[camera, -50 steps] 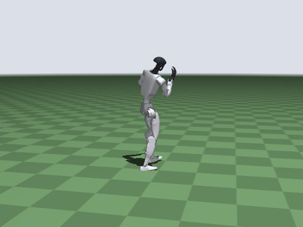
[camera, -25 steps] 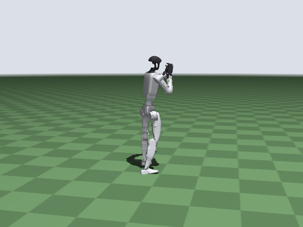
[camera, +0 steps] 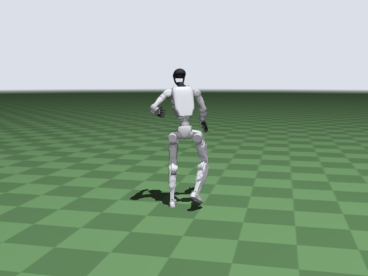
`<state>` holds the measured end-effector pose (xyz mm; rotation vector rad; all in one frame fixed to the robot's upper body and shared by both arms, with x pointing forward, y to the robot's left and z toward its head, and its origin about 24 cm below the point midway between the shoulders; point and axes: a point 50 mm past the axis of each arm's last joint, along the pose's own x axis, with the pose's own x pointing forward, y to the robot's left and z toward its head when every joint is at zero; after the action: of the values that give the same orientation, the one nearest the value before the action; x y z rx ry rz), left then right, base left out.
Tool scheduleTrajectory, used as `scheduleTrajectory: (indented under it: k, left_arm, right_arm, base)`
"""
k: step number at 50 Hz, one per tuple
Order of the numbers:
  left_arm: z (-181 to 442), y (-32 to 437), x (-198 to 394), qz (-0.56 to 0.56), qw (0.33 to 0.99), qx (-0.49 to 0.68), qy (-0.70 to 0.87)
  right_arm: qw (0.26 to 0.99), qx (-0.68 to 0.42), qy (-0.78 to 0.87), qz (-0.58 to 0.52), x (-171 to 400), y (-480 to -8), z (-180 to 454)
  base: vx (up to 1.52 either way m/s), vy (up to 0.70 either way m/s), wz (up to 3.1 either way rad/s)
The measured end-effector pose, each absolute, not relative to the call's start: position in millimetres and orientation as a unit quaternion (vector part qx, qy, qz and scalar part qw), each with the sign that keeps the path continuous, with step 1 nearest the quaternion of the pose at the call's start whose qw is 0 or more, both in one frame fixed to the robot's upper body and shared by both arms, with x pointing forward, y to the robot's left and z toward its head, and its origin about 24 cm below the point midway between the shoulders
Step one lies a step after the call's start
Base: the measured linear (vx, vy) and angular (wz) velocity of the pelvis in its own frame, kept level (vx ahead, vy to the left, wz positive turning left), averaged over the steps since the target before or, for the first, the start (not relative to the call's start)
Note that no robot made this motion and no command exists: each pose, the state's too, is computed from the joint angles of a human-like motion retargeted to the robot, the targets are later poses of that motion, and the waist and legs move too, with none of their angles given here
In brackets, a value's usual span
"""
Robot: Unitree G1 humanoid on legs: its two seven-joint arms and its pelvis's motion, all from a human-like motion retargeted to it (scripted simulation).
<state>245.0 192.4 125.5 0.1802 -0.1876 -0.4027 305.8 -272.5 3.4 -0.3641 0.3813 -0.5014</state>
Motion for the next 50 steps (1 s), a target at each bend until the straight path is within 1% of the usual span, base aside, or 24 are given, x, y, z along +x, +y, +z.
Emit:
scheduleTrajectory:
  k: [4,7,11,14,17,20,23,27,30,34,35,37,40,42,45,47,50]
  left_arm:
    - [144,154,259,-0.240,0.953,0.102,-0.153]
    - [145,119,259,-0.279,0.942,0.067,-0.174]
    - [139,84,255,-0.314,0.933,0.008,-0.175]
    - [125,78,256,-0.285,0.945,-0.005,-0.162]
    - [90,94,259,-0.215,0.970,0.038,-0.110]
    - [29,122,246,-0.139,0.987,0.083,0.009]
    - [-23,144,222,-0.065,0.985,0.120,0.108]
    - [-58,184,194,0.047,0.968,0.172,0.179]
    - [-77,210,173,0.134,0.950,0.164,0.232]
    - [-103,227,128,0.206,0.921,0.102,0.314]
    - [-109,231,119,0.204,0.914,0.098,0.335]
    - [-120,238,99,0.186,0.902,0.072,0.382]
    - [-135,253,69,0.109,0.868,0.091,0.475]
    - [-140,265,63,0.051,0.846,0.118,0.517]
    - [-143,281,56,-0.020,0.805,0.159,0.571]
    - [-142,291,53,-0.021,0.789,0.176,0.588]
    - [-136,303,66,0.065,0.815,0.132,0.560]
  right_arm:
    - [0.931,-0.058,0.277,-0.229,252,-233,-62]
    - [0.926,-0.003,0.307,-0.219,216,-211,-85]
    - [0.939,-0.022,0.278,-0.200,190,-205,-81]
    - [0.961,-0.053,0.229,-0.148,191,-208,-61]
    - [0.977,-0.078,0.179,-0.083,207,-212,-36]
    - [0.986,-0.095,0.130,-0.051,225,-209,-13]
    - [0.994,-0.090,0.050,-0.037,248,-198,19]
    - [0.997,-0.055,-0.051,-0.013,275,-167,64]
    - [0.990,-0.058,-0.121,0.039,287,-138,98]
    - [0.966,-0.085,-0.201,0.136,277,-97,128]
    - [0.958,-0.101,-0.228,0.145,276,-94,138]
    - [0.939,-0.092,-0.237,0.232,263,-72,143]
    - [0.921,-0.055,-0.231,0.310,253,-59,147]
    - [0.911,-0.053,-0.228,0.341,251,-54,147]
    - [0.915,-0.063,-0.187,0.352,246,-58,126]
    - [0.927,-0.045,-0.135,0.347,242,-66,105]
    - [0.943,-0.021,-0.056,0.327,240,-85,75]
  base:
    - [0.38,-0.16,1.97]
    - [0.43,-0.18,0.75]
    - [0.55,-0.22,-0.25]
    - [0.71,-0.26,-1.28]
    - [0.81,-0.26,-1.87]
    - [0.83,-0.23,-2.25]
    - [0.68,-0.11,-2.69]
    - [0.47,0.04,-3.58]
    - [0.27,0.15,-2.77]
    - [0.26,0.25,-2.17]
    - [0.26,0.29,-1.99]
    - [0.22,0.30,-1.47]
    - [0.17,0.28,-1.17]
    - [0.07,0.15,-0.35]
    - [0.22,0.06,-0.23]
    - [0.42,-0.07,-0.99]
    - [0.28,0.07,-0.60]
